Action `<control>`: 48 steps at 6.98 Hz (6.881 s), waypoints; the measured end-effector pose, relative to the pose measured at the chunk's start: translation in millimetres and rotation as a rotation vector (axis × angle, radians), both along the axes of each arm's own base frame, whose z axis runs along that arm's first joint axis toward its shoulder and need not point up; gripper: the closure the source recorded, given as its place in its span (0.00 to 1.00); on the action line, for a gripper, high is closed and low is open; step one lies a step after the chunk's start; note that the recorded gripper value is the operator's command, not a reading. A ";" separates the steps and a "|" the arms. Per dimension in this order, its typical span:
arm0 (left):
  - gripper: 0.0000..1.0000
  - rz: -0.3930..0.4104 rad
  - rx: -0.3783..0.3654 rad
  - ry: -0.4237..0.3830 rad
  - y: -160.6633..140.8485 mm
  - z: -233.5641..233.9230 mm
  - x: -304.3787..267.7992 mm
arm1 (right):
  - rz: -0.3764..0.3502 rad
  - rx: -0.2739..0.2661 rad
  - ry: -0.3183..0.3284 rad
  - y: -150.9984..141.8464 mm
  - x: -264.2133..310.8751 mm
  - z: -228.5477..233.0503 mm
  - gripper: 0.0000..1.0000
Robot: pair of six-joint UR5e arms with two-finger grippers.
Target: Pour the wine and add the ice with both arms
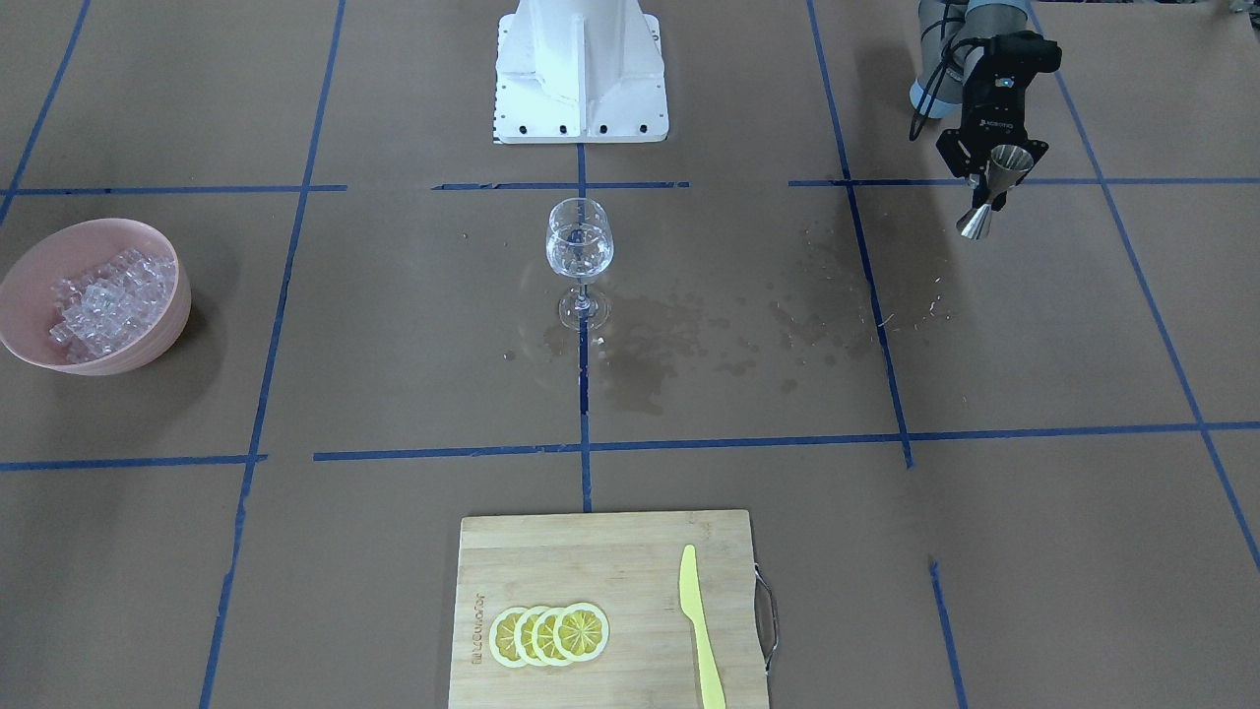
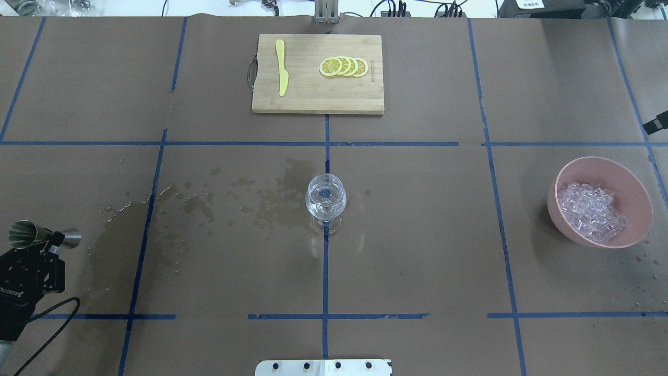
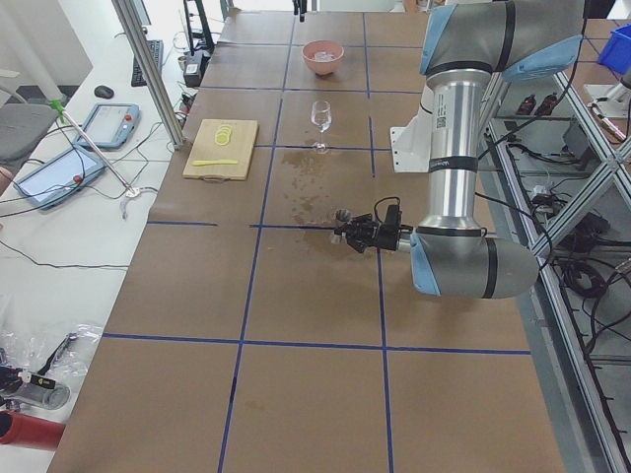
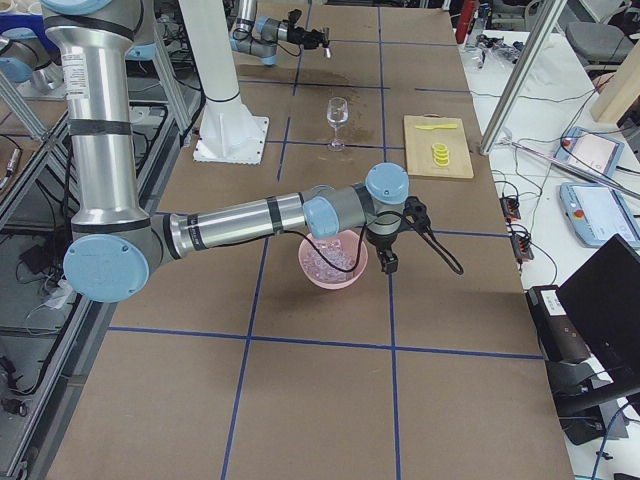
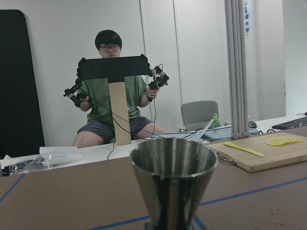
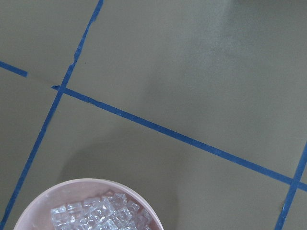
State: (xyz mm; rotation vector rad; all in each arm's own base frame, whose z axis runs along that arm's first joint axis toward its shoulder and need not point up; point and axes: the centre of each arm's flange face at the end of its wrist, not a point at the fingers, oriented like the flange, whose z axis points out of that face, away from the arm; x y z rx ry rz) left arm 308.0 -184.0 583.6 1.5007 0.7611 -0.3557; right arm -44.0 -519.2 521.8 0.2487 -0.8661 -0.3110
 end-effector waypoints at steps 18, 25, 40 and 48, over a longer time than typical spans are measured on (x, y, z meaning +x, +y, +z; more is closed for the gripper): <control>1.00 -0.047 -0.240 0.203 17.0 -99.6 100.7 | -0.001 0.009 0.000 -0.4 -0.6 -4.0 0.00; 1.00 -0.020 -0.361 0.177 22.6 -35.9 72.7 | 0.009 0.018 -0.006 1.2 0.1 -14.1 0.00; 0.69 0.017 -0.405 0.123 37.3 -14.9 70.1 | 0.036 0.009 -0.015 4.5 1.0 -26.2 0.00; 0.00 0.042 -0.399 0.099 47.0 -22.9 72.6 | 0.035 0.011 -0.016 4.6 0.3 -27.7 0.00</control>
